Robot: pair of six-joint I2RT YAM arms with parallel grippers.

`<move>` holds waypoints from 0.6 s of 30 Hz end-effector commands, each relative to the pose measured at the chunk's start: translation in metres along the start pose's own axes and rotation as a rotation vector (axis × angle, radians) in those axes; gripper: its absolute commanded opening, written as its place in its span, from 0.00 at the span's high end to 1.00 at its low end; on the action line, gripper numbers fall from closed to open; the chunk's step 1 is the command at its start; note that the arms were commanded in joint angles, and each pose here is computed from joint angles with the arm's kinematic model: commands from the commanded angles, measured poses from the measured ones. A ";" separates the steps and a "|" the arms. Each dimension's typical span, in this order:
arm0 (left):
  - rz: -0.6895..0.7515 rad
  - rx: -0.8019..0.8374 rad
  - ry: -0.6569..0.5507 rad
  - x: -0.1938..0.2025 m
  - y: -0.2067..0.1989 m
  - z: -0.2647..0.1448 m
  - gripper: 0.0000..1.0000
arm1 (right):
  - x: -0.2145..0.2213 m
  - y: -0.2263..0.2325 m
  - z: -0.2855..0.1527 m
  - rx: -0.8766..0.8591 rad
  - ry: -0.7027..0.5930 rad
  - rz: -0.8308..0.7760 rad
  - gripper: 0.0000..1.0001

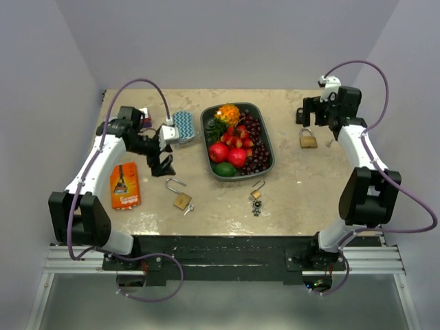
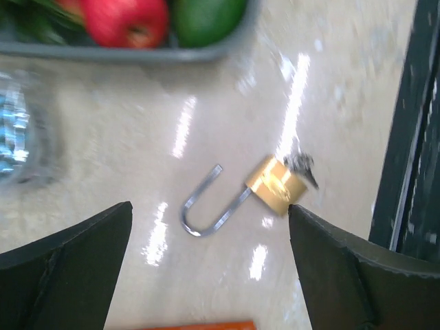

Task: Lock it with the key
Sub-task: Pick up the lock from the center of the board.

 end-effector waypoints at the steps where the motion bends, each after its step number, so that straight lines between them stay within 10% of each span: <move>1: 0.356 0.201 0.125 0.040 -0.028 0.003 0.01 | -0.035 0.013 -0.041 -0.115 -0.124 -0.106 0.01; 18: 0.649 0.351 0.158 0.090 -0.042 0.091 0.08 | -0.028 0.067 -0.123 -0.616 -0.148 -0.081 0.01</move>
Point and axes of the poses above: each gripper's point midway between its finger pads, its own z axis out along the fingers, its own y axis along the line the jaws close on, x = y × z, the point moved 10 cm from there along -z, back along the fingers, and after that the axes turned 4 degrees about z, right-handed, at the moved point
